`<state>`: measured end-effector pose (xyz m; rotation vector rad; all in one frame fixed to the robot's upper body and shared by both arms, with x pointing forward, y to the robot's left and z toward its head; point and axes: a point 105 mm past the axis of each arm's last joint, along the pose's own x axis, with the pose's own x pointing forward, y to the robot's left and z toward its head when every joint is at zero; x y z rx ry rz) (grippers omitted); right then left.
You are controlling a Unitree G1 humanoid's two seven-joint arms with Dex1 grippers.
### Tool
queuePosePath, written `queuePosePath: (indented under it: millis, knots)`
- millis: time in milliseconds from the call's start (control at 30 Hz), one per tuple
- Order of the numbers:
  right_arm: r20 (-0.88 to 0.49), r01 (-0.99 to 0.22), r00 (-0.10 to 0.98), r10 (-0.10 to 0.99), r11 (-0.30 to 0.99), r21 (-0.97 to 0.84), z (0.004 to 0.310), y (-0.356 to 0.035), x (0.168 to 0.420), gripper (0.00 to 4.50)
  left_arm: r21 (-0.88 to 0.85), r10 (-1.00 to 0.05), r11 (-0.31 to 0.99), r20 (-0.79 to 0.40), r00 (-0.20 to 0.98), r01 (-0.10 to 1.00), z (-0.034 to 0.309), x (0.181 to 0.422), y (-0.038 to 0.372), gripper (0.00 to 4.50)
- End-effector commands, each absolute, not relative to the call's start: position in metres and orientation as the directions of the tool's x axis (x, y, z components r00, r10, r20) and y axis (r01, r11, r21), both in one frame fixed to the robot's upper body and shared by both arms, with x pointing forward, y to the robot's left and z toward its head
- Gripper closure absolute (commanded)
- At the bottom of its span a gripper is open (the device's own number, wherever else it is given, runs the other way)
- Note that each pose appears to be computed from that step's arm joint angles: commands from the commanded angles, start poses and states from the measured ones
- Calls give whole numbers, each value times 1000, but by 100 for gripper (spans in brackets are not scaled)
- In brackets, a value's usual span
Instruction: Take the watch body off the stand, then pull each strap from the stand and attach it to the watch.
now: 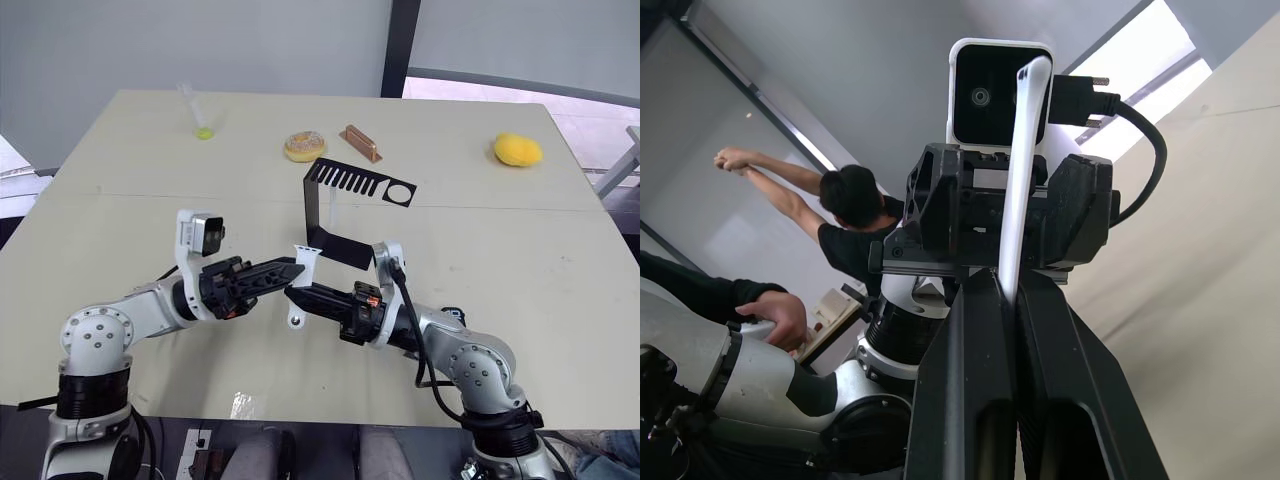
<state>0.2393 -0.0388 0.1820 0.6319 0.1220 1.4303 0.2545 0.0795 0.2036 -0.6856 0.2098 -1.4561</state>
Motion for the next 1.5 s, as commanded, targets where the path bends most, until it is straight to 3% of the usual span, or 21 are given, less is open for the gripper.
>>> queuePosePath:
  millis: [33,1367,1433,1500]
  knots:
    - [320,-897,143,937,-13,441,193,-39,235,450,-533,-946,-62,302,121,844,209,253,77,279]
    - [314,-898,157,936,4,439,190,-38,236,450,-541,-934,-84,335,122,837,209,257,73,279]
    - [314,-898,157,937,3,440,190,-38,236,450,-540,-934,-87,337,121,837,209,256,72,334]
    - [313,-898,155,937,2,439,190,-37,236,450,-538,-934,-90,338,117,838,209,256,71,417]
